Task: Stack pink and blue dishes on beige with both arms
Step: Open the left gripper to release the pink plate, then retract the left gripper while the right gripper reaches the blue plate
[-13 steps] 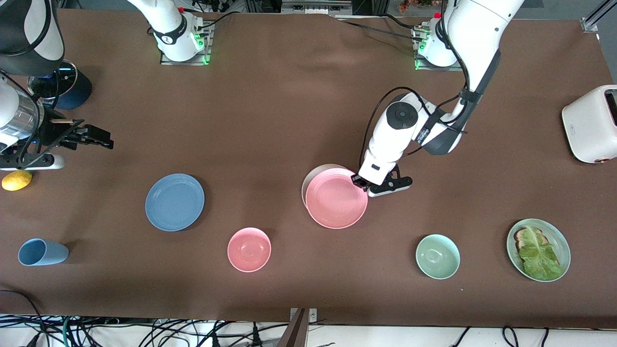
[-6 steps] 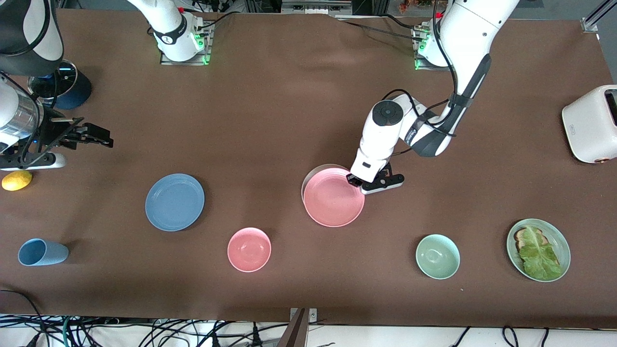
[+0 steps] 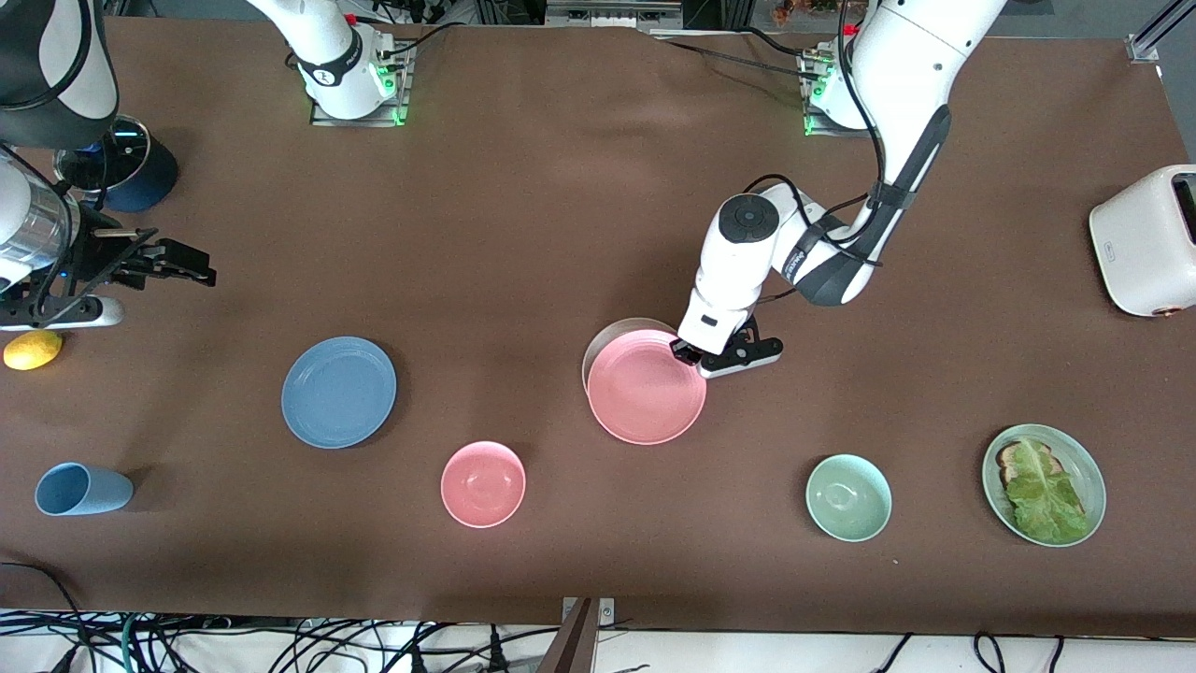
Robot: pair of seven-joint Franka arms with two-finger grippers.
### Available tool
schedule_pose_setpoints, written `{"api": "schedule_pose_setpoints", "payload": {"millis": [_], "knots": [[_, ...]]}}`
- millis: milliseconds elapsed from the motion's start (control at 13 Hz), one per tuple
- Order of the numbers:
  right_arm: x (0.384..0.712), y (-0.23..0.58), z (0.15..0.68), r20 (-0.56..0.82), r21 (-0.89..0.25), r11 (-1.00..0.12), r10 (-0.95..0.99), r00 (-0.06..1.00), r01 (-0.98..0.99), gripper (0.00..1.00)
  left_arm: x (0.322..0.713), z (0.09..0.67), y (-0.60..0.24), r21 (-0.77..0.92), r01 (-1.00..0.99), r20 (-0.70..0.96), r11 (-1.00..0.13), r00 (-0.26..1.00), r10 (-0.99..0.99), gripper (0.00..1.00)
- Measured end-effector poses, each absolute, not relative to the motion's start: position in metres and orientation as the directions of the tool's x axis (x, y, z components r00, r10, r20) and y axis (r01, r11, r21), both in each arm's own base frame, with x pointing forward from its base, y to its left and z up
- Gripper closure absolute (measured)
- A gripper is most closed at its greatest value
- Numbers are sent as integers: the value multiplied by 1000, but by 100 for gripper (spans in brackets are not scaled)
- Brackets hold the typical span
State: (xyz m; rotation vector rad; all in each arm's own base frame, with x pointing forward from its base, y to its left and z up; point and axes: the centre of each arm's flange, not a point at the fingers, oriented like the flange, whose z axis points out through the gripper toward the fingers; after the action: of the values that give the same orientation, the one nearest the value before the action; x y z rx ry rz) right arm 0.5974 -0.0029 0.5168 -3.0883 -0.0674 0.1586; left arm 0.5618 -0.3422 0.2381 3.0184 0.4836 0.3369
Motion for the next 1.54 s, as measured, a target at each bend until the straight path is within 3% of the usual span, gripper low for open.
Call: {"api": "schedule_pose_setpoints", "payload": {"millis": [308, 462, 769, 846, 1077, 1538], "knots": [[597, -3, 517, -102, -51, -998, 46, 994, 41, 0, 562, 239, -343, 103, 303, 206, -947, 925, 318, 90], [597, -3, 517, -102, -51, -998, 46, 994, 41, 0, 562, 240, -345, 103, 302, 206, -948, 926, 317, 71], [598, 3, 515, -104, -51, -997, 57, 993, 52, 0, 565, 246, -343, 104, 286, 220, -953, 928, 302, 62], [598, 5, 515, -105, -51, -997, 60, 993, 55, 0, 572, 252, -335, 98, 261, 235, -960, 932, 278, 55], [598, 3, 514, -107, -50, -997, 57, 993, 52, 0, 596, 276, -295, 62, 180, 252, -982, 949, 190, 55], [601, -5, 503, -121, -55, -994, 96, 988, 90, 0, 645, 356, -177, 42, 11, 100, -999, 995, 15, 56]]}}
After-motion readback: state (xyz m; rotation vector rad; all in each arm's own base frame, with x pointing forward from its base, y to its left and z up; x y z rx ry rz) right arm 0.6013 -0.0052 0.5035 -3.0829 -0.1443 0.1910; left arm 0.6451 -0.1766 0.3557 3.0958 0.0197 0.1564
